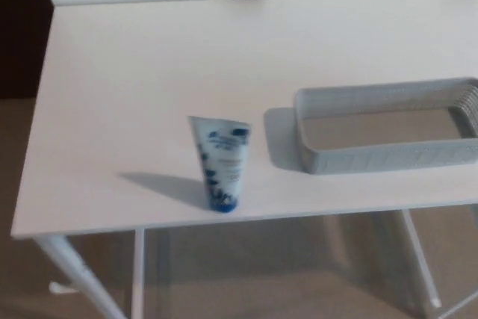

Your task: The robot walks towards a table in front, picks a shampoo with left hand and puts it in a small grey container

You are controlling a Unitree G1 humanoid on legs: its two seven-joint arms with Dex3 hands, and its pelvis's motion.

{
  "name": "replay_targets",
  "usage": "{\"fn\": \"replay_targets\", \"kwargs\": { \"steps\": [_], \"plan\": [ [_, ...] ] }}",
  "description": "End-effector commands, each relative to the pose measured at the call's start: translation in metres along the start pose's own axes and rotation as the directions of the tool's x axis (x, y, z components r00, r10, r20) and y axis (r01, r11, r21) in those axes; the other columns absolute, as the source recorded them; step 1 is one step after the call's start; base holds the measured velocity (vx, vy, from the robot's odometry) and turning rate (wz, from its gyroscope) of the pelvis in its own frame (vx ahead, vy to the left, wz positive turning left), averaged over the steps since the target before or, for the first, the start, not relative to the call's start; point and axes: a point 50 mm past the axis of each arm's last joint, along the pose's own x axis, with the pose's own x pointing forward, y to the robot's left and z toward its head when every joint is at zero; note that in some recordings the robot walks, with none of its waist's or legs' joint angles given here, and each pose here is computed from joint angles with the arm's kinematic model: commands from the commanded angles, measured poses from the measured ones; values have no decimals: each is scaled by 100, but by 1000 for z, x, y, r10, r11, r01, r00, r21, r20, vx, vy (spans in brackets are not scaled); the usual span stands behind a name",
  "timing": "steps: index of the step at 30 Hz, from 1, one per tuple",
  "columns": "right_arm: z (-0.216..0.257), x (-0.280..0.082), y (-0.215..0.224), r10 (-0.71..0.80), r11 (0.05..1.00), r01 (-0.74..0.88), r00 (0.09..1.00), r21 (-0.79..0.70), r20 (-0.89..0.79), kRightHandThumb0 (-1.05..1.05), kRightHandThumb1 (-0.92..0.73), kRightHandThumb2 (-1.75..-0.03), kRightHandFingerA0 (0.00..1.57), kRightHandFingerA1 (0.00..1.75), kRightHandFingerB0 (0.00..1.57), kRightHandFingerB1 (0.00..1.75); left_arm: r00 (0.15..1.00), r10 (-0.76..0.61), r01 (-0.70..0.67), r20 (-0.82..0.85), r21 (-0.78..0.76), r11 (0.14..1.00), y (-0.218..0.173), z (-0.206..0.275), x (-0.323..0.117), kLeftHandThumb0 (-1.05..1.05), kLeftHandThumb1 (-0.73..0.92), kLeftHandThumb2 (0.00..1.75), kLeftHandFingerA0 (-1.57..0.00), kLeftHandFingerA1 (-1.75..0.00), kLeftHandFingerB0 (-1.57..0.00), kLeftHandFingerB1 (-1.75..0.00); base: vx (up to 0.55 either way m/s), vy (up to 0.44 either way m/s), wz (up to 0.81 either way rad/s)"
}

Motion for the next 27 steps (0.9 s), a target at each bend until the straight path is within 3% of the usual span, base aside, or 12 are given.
{"fn": "replay_targets", "kwargs": {
  "steps": [1,2,3,5,6,9,10,11,16,17,18,27],
  "plan": [
    [-3,-1,-2,-14,1000,14,1000,-15,-12,-24,-63,-59,71,46,51,38,1000,20,-20,7,24,1000,8,4,-1,-43,58,58,-66,-41,-51,-37,-29,410,25],
    [-3,-1,-2,-14,1000,13,1000,-13,-12,-24,-63,-59,71,46,51,38,1000,20,-20,8,28,999,8,4,-1,-43,58,58,-66,-41,-51,-37,23,149,7],
    [-2,-1,-2,-10,1000,10,1000,-18,-7,-26,-62,-58,72,46,52,38,1000,18,-19,11,31,999,8,4,-1,-50,50,78,-57,-52,-44,-47,86,93,7],
    [-2,-1,-2,-10,1000,10,1000,-21,-9,-26,-62,-58,72,46,52,38,1000,17,-17,11,31,999,8,4,-1,-50,50,78,-57,-52,-43,-47,75,33,10],
    [-4,-1,-1,-6,1000,6,1000,-20,-17,-26,-63,-58,71,45,51,38,1000,22,-22,3,31,999,8,2,-1,-42,59,58,-58,-39,-48,-36,56,0,15],
    [-3,-1,0,-3,999,3,1000,-38,-13,-26,-62,-58,72,47,52,39,1000,10,-10,9,57,998,9,2,-2,-44,59,58,-53,-38,-42,-34,23,-45,6],
    [-3,-1,0,-2,999,1,1000,-36,-13,-26,-62,-58,71,46,51,38,1000,8,-9,11,58,998,9,2,-3,-51,51,78,-48,-49,-35,-44,0,0,0],
    [-3,-1,0,0,1000,-1,1000,-29,-12,-26,-62,-58,72,47,52,39,1000,6,-6,13,54,998,9,2,-3,-43,59,58,-53,-37,-37,-32,0,0,0],
    [-2,0,0,-4,1000,3,1000,-28,-14,-26,-62,-58,72,46,53,39,1000,5,-6,13,51,999,8,2,-3,-43,60,58,-55,-38,-34,-32,2,-52,0],
    [-2,0,0,-1,1000,1,1000,-30,-15,-36,-54,-75,67,56,48,48,1000,8,-8,12,43,999,8,2,-3,-52,49,75,-51,-50,-27,-41,0,0,0],
    [-2,0,0,-1,1000,1,1000,-28,-14,-36,-54,-75,68,56,48,49,1000,7,-8,16,39,999,8,2,-3,-42,59,59,-58,-41,-30,-31,0,0,0],
    [-2,0,0,6,1000,-6,1000,-30,-12,-36,-54,-75,68,56,47,48,997,56,-49,52,-119,992,11,6,-2,-40,52,56,-49,-37,-20,-28,0,0,0]
  ]
}}
